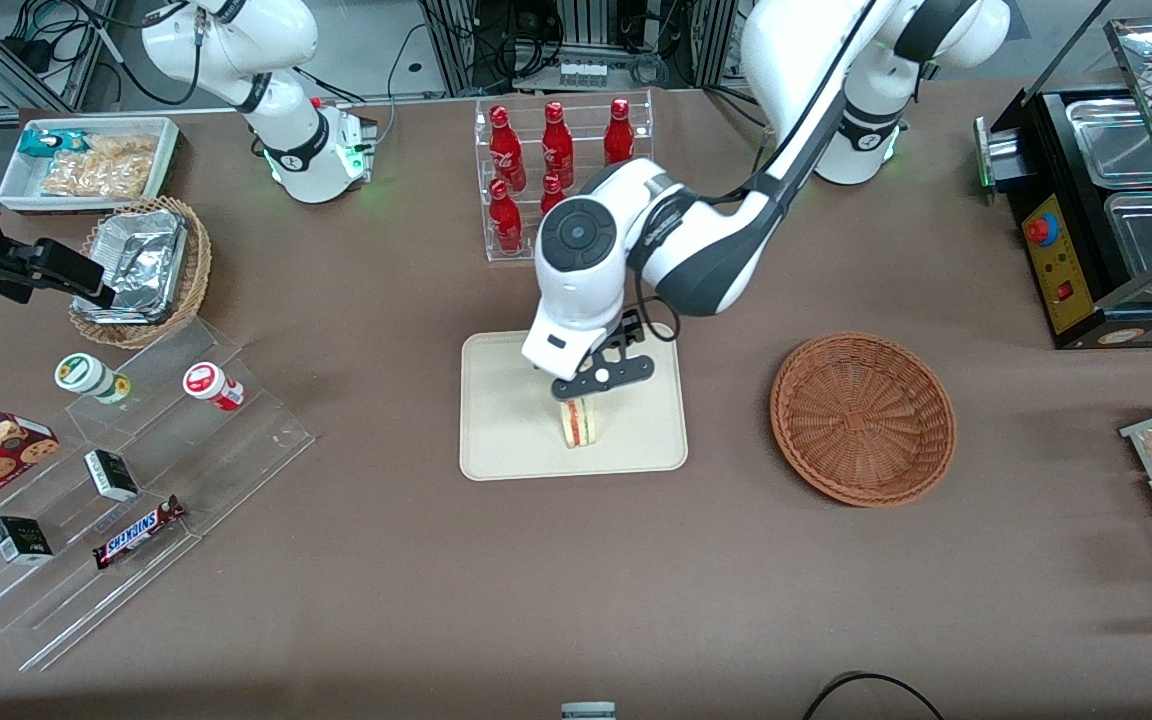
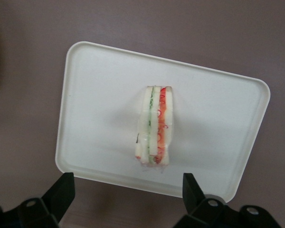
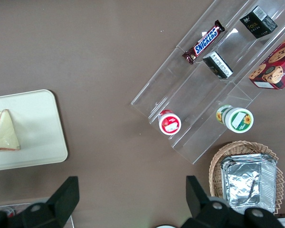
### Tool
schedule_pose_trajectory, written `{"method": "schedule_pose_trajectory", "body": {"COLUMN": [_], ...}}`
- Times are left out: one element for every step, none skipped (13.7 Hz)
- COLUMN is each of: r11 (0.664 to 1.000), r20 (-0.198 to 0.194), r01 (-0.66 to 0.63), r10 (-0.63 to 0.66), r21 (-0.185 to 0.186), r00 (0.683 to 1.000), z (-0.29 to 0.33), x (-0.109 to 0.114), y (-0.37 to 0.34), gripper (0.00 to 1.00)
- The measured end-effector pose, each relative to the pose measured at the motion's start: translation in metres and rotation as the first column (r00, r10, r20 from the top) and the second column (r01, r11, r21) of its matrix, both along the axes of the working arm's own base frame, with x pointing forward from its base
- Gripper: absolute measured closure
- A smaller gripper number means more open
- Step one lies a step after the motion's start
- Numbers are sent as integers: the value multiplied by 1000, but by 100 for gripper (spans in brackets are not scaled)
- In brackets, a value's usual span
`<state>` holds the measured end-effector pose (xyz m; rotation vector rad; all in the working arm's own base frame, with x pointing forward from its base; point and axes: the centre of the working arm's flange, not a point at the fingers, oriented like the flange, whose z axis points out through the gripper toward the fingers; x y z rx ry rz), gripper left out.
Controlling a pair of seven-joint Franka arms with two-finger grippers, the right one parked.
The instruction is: Place sandwich from basket to tray
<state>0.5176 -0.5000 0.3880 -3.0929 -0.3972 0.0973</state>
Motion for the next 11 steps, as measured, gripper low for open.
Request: {"method": "schedule_pose_trajectory", "body": {"r11": [999, 997, 995, 993, 993, 994, 995, 995, 995, 996, 996], "r20": [-15, -35, -46, -49, -53, -64, -81, -95, -106, -112, -119], "r01": [-11, -22, -39, -61, -60, -44, -27, -11, 5, 20, 30], "r10": [12, 24, 44, 66, 66, 50, 35, 20, 5, -9, -20], "r21": [32, 68, 93, 102, 101, 100, 101, 99, 96, 90, 86], "r00": [1000, 999, 998, 997, 996, 997, 996, 995, 994, 994, 993], "z": [0, 1, 3, 8, 13, 17, 22, 28, 34, 40, 45], "x": [2, 6, 13, 24, 37, 48, 56, 63, 68, 72, 75], "y": [12, 26, 41, 59, 79, 100, 119, 139, 157, 175, 191], "gripper": [0, 0, 0, 0, 0, 0, 0, 0, 0, 0, 0]}}
